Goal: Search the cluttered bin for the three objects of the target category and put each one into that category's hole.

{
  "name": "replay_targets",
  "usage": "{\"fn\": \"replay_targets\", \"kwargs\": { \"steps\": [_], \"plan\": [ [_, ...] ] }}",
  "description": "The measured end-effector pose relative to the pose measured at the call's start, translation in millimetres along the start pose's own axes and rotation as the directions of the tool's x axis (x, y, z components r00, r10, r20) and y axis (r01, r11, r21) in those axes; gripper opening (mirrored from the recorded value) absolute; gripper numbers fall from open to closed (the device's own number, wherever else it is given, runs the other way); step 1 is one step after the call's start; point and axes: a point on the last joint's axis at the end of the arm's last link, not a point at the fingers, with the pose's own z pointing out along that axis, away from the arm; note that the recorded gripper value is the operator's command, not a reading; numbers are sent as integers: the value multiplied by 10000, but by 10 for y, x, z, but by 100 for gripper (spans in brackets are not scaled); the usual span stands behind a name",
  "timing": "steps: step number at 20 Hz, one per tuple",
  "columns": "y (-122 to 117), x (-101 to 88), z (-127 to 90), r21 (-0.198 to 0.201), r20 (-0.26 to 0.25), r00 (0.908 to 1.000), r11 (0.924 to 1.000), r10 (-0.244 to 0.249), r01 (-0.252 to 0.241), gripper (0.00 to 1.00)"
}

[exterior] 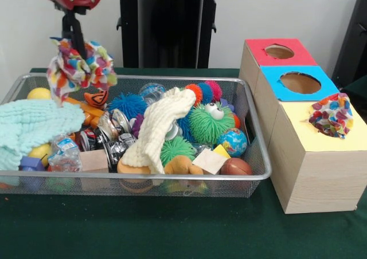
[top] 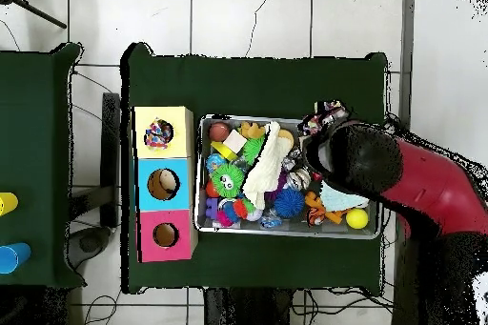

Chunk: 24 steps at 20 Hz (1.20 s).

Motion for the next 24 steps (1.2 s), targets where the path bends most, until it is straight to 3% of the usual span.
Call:
{"fn": "replay_targets", "kwargs": {
  "steps": [4,8,11,13,14,19,22,23,24],
  "plan": [
    [239,212,-65,-133,-33,9996,9995,-284,284,0],
    [575,622,-115,-205,-94,9955,9954,-941,939,0],
    [854,1041,-178,-223,-109,9888,9886,-1492,1489,0],
    [955,1180,-209,-283,-147,9878,9876,-1549,1544,0],
    [1062,1324,-249,-366,-211,9876,9873,-1557,1549,0],
    [1286,1649,-346,-524,-379,9908,9904,-1300,1279,0],
    [1384,1811,-385,-573,-538,9948,9949,-861,830,0],
    [1449,1944,-407,-549,-659,9971,9979,-373,337,0],
    [1467,1979,-410,-536,-688,9974,9984,-222,185,0]
  ]
}}
